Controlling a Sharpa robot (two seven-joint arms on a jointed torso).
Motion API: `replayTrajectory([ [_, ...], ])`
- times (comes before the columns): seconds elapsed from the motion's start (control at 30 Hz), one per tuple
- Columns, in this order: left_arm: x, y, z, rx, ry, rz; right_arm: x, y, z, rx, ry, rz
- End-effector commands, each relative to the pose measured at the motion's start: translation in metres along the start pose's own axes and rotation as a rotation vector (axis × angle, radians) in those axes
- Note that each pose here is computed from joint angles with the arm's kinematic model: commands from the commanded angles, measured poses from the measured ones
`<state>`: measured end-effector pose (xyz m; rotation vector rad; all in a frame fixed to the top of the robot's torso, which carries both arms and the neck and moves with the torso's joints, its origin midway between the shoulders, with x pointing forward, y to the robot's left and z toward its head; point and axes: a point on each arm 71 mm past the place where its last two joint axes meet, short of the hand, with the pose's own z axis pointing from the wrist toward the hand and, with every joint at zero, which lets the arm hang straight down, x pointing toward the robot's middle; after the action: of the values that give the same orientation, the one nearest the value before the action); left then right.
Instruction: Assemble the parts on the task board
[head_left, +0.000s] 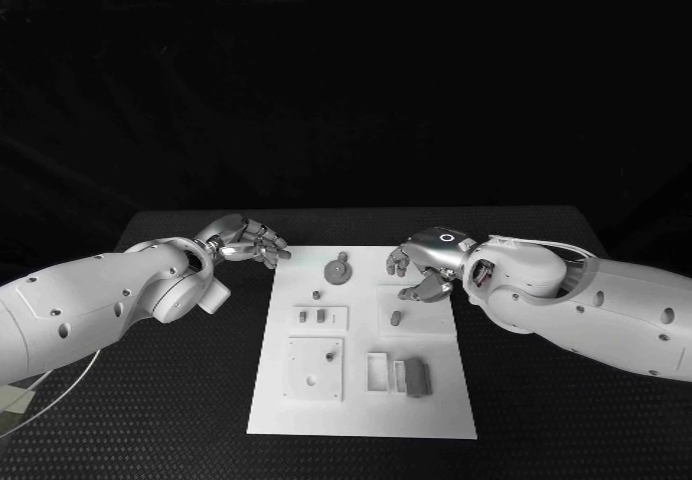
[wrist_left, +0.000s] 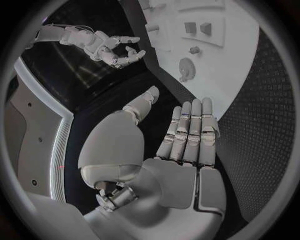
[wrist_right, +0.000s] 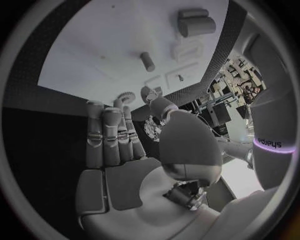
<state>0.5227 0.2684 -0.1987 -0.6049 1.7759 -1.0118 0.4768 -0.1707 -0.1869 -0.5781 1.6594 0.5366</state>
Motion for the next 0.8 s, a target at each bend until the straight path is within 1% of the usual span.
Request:
replayTrajectory([
  [0.03, 0.0018, -0.0032, 0.0007, 0.020, 0.016, -0.013, 0.007, -0.005, -0.005, 0.026, 0.088, 0.001],
  [0.13, 0.0011, -0.0026, 0.0008, 0.017, 0.013, -0.012, 0.009, -0.007, -0.008, 0.030, 0.109, 0.000],
  [0.23, -0.0002, -0.0017, 0.0008, 0.014, 0.007, -0.011, 0.012, -0.007, -0.009, 0.026, 0.129, 0.001],
  [0.5, -0.0007, -0.0014, 0.0013, 0.014, 0.006, -0.011, 0.026, 0.004, -0.010, -0.007, 0.177, 0.014],
  [0.6, -0.0009, -0.0013, 0.0013, 0.014, 0.006, -0.010, 0.030, 0.008, -0.009, -0.020, 0.176, 0.006],
  [0.8, -0.0006, -0.0014, 0.0016, 0.015, 0.008, -0.011, 0.031, 0.016, -0.004, -0.042, 0.148, -0.009],
])
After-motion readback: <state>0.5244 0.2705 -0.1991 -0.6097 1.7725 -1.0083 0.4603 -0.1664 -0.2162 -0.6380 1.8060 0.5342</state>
